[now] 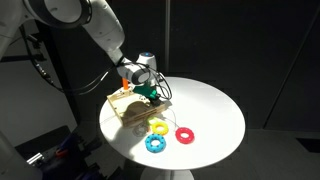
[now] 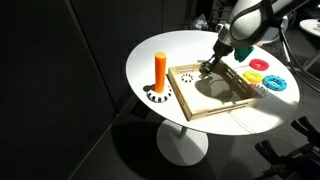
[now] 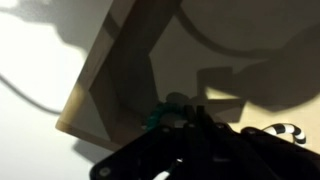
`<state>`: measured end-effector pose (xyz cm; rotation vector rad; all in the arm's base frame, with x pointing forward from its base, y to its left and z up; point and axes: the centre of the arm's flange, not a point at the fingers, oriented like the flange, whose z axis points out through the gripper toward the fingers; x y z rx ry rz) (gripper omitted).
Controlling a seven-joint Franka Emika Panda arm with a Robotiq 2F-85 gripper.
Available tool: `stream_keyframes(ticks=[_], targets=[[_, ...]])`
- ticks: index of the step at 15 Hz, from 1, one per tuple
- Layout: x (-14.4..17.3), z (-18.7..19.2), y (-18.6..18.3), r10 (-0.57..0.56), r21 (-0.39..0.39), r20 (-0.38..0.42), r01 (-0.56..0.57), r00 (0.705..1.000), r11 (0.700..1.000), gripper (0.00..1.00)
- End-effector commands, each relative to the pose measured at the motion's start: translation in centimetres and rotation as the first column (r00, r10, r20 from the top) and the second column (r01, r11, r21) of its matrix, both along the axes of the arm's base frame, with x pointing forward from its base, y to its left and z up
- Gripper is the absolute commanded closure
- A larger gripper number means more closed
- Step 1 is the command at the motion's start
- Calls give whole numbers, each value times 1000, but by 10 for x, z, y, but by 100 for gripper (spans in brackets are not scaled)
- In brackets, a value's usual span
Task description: Put the green ring on the table
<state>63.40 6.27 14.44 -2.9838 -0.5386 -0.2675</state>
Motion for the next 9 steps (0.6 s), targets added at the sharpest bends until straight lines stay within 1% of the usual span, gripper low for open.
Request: stream_keyframes(ticks=[1,9], targets=[[2,0,1,11,-14,13,-11,1000,1000,100],[0,10,0,11,-13,19,-11,1000,1000,98]])
